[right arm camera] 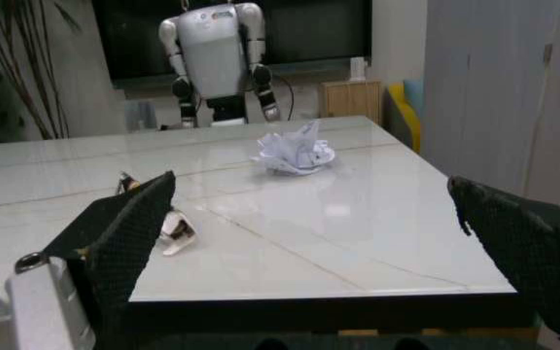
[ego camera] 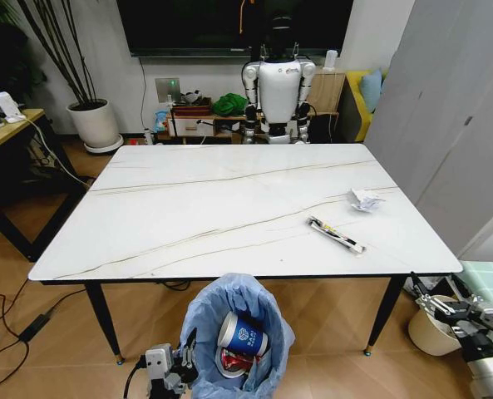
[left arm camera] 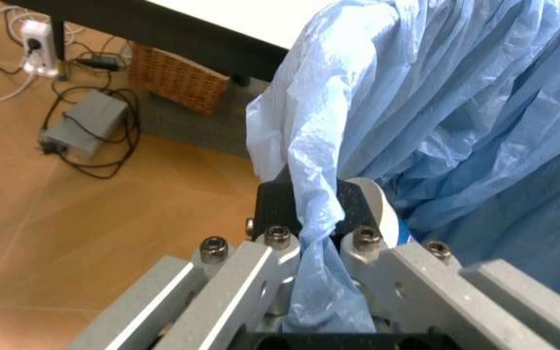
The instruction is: Pick up the trash bin and place the trash from the table into it.
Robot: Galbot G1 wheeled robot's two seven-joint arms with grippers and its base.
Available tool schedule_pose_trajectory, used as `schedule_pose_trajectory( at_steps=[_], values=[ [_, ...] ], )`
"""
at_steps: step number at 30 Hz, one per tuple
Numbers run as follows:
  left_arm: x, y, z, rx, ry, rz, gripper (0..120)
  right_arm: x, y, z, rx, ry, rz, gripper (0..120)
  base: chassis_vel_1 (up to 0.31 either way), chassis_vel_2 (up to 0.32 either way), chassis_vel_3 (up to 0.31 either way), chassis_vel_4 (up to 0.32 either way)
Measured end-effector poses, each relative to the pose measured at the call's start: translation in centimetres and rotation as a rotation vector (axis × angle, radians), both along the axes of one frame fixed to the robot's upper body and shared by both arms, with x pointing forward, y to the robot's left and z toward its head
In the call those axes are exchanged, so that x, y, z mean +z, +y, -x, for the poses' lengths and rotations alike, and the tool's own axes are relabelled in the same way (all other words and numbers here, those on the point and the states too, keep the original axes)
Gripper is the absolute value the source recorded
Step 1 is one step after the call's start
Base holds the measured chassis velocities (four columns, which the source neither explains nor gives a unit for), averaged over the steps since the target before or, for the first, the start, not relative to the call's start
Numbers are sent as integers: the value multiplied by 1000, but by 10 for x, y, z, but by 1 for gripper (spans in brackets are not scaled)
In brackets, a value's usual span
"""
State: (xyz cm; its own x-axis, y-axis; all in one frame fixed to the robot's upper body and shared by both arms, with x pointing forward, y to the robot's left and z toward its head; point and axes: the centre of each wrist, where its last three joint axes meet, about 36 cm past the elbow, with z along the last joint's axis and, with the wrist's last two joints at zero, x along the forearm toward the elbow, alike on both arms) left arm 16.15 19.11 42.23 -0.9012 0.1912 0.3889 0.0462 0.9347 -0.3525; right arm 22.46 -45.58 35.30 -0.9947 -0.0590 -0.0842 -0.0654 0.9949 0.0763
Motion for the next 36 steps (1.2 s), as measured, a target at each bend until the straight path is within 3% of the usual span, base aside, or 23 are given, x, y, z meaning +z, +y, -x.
schedule_pose_trajectory(
  at_steps=[16, 22, 27, 36],
  values=[
    [0, -2, 0, 0, 1, 2, 0, 6, 4, -10, 73, 5, 51, 100, -52, -54, 53, 55],
    [1, -1, 2, 0, 2, -2, 0, 37, 5, -55, 218, 26, 142, 100, 0, 0, 0, 0],
    [4, 2, 3, 3, 1, -10, 0, 60, 20, -88, 286, 58, 128, 100, 0, 0, 0, 0],
    [5, 5, 3, 17, 0, -17, 0, 61, 46, -131, 448, 146, 125, 100, 0, 0, 0, 0]
  ],
)
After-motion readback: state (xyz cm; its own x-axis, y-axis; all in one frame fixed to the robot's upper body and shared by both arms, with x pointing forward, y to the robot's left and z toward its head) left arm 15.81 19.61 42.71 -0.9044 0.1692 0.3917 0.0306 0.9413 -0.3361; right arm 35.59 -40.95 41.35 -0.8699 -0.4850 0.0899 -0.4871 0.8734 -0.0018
